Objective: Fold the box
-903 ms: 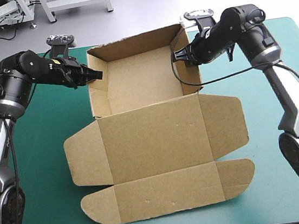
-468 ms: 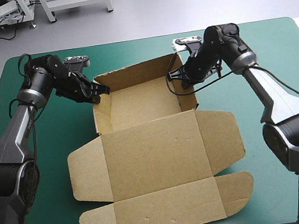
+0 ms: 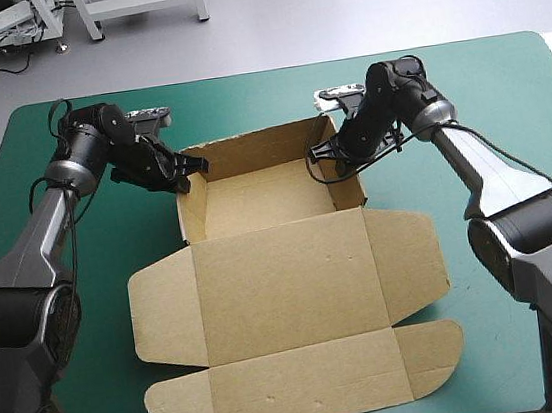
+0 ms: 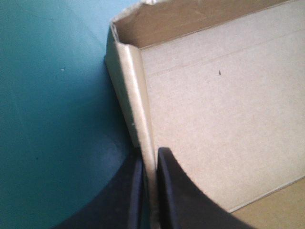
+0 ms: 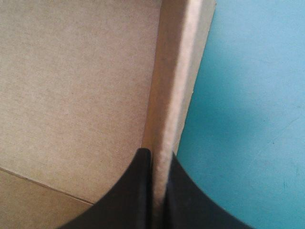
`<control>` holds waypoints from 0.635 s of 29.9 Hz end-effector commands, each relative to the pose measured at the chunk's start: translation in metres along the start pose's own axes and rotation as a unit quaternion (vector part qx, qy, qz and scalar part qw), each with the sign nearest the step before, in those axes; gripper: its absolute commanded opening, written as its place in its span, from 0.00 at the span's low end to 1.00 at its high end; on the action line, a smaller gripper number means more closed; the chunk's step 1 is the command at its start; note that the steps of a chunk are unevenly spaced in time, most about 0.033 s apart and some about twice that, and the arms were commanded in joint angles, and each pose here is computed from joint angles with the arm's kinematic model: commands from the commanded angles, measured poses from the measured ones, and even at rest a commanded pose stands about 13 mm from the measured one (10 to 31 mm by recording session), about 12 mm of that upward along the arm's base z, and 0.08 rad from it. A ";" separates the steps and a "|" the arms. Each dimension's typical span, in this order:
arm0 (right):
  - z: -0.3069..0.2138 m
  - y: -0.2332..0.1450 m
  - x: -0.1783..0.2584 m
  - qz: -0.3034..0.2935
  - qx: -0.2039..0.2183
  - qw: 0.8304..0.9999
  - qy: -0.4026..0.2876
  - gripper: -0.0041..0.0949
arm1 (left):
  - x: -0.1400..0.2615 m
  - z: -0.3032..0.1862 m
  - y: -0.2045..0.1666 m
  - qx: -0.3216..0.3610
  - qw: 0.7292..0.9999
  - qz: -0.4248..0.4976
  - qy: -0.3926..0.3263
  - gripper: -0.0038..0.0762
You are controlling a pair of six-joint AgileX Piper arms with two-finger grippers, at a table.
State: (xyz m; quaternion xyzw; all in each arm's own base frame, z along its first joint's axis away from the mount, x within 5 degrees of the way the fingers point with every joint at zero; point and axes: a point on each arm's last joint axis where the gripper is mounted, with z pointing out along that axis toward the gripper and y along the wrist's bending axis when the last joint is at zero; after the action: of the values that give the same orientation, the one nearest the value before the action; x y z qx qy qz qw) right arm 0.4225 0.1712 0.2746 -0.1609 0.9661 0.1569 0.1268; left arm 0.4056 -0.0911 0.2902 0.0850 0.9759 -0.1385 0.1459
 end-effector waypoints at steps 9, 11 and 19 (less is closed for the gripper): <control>-0.026 0.006 -0.003 -0.064 0.018 0.997 -0.033 0.06 | 0.000 -0.009 -0.010 0.010 1.000 0.021 -0.006 0.04; -0.026 0.004 -0.003 -0.066 0.023 0.997 -0.031 0.10 | 0.001 -0.009 -0.010 0.010 1.000 0.025 0.000 0.04; -0.026 0.003 -0.002 -0.071 0.032 0.997 -0.028 0.31 | 0.007 -0.009 -0.009 0.008 0.999 0.041 0.030 0.20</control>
State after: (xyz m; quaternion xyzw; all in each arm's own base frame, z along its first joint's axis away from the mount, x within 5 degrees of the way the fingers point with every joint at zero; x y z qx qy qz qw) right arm 0.4243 0.1694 0.2720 -0.2066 0.9602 0.1307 0.1352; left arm 0.4058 -0.0916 0.2890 0.1016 0.9752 -0.1367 0.1411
